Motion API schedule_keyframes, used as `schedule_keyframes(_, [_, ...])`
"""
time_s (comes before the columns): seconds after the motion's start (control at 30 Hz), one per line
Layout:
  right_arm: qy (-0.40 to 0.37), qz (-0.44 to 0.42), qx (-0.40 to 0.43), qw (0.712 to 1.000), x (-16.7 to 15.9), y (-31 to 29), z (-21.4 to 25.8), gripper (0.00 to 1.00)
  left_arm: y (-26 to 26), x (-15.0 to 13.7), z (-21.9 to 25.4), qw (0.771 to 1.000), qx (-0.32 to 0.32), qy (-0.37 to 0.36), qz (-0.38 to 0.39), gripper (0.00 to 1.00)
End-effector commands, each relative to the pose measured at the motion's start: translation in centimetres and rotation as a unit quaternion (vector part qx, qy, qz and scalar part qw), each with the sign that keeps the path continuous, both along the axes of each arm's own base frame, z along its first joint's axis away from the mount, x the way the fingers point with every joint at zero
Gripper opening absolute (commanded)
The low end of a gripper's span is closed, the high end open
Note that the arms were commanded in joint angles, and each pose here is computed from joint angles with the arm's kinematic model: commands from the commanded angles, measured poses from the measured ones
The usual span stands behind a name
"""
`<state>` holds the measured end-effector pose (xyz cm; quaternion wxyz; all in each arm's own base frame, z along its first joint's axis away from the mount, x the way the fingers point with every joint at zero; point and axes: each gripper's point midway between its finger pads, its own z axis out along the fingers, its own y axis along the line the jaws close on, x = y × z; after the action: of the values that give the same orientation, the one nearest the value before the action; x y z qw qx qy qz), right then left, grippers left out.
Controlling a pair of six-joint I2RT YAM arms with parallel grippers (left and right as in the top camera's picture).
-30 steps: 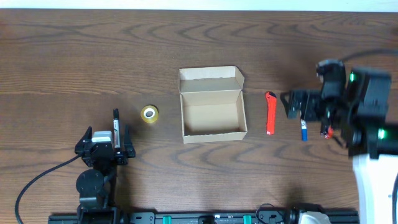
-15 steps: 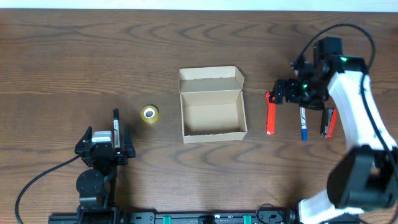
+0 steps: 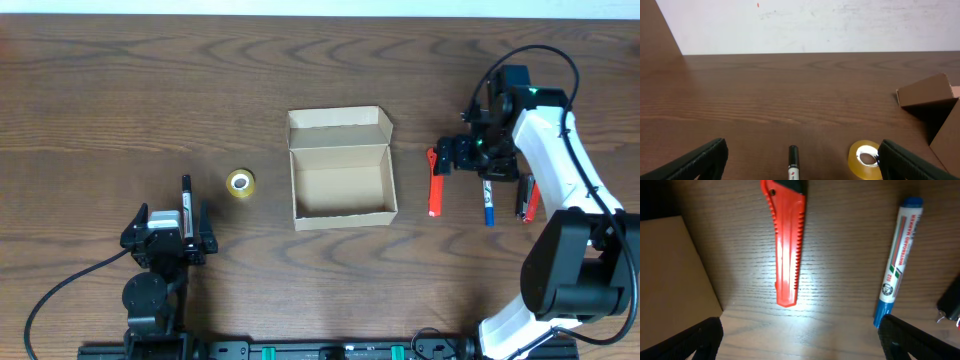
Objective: Pack container
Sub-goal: 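Reach right gripper down and grasp the red box cutter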
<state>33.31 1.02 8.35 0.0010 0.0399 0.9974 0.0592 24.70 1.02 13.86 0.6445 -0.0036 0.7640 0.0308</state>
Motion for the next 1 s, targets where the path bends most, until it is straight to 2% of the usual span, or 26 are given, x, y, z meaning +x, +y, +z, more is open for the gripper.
schedule_keyframes(0.0, [0.004,0.011,-0.005,1.000,0.3,1.1,-0.6,0.99,-0.1,-0.2,-1.9,0.999,-0.004,0.032,-0.001,0.95])
schedule_keyframes(0.5, [0.025,0.027,-0.005,0.999,1.8,2.6,-5.3,0.99,-0.1,-0.2,-1.9,0.999,-0.004,0.032,-0.001,0.95])
schedule_keyframes(0.97, [0.047,-0.014,-0.030,0.998,2.2,1.6,-8.4,0.98,-0.1,-0.2,-1.9,0.999,-0.005,0.032,-0.001,0.95])
